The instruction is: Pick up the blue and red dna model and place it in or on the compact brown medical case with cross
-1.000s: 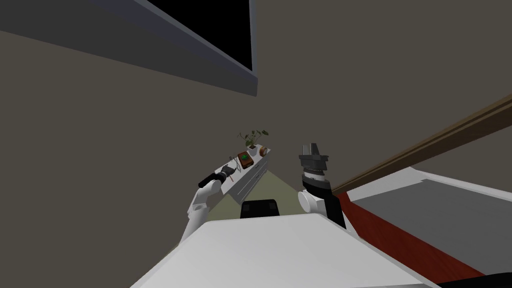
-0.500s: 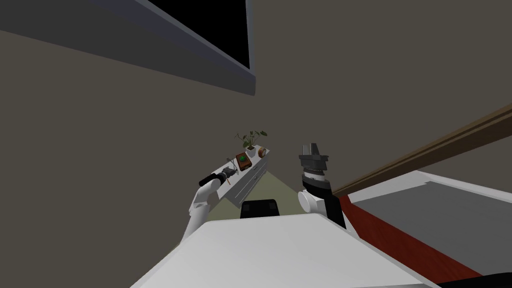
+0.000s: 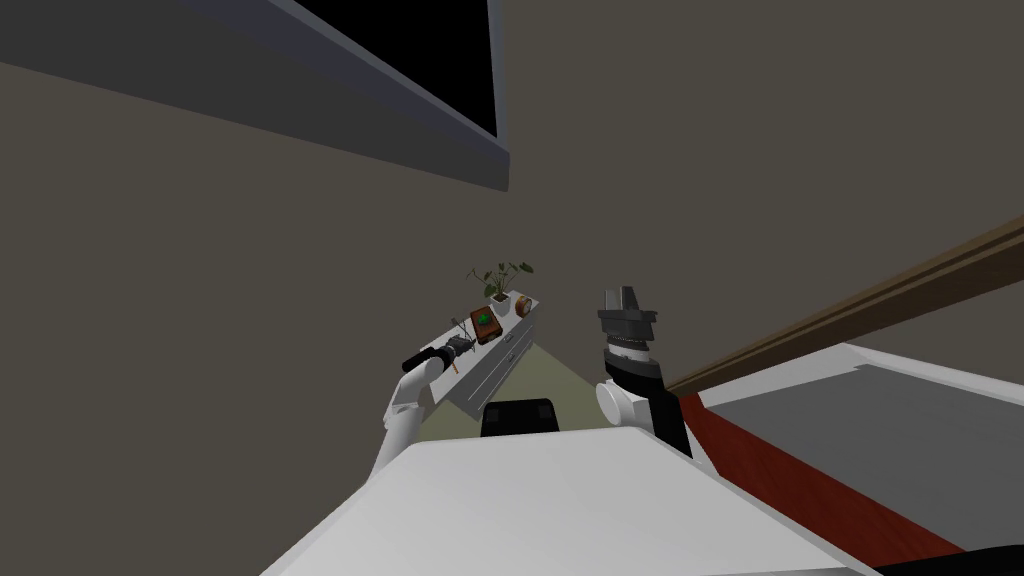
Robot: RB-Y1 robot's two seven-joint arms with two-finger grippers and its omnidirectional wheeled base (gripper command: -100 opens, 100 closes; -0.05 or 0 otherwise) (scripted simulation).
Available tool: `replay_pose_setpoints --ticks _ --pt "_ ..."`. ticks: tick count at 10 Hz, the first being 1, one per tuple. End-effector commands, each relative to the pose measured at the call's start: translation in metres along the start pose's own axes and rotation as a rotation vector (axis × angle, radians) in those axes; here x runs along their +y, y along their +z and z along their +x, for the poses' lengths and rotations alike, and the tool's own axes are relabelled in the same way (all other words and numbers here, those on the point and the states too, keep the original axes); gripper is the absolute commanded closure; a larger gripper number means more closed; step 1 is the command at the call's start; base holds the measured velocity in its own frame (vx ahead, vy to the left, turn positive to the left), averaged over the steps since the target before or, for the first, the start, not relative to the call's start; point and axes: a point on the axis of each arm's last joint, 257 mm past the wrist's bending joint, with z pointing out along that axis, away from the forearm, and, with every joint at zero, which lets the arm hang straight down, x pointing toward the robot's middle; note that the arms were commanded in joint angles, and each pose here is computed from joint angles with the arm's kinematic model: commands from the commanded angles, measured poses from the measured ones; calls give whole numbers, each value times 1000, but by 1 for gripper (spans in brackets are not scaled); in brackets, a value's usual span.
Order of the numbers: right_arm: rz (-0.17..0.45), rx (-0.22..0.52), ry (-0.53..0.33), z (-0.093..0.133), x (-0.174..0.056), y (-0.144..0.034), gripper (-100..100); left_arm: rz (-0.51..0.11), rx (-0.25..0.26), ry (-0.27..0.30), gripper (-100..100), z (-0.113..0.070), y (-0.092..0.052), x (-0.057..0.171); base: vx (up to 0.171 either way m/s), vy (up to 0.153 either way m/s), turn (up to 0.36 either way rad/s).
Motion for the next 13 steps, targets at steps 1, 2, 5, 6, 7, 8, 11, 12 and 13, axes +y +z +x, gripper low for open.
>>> replay_pose_setpoints --ticks 1,2,5,6,7,8,11,12,13 --pt "0 0 0 0 0 0 0 0 0 0 -100 0 0 0 33 4 -3" --pt "0 0 0 0 0 0 0 1 1 1 100 0 0 0 5 1 1" --pt "0 0 0 0 0 0 0 2 2 1 100 1 0 0 0 0 0" --pt "0 0 0 0 0 0 0 2 2 1 100 0 0 0 0 0 0" --pt "0 0 0 0 0 0 0 3 2 1 0 0 0 -1 0 0 0" --pt "0 0 0 0 0 0 0 0 1 3 100 4 -6 -3 -37 0 15" --pt "0 0 0 0 0 0 0 -7 -28 21 100 -5 -8 -6 -47 0 45" --pt "0 0 0 0 0 0 0 -13 -45 30 100 -9 -10 -8 -197 -1 138" --pt "0 0 0 0 0 0 0 -19 -65 40 100 -14 -13 -10 -195 -8 91"
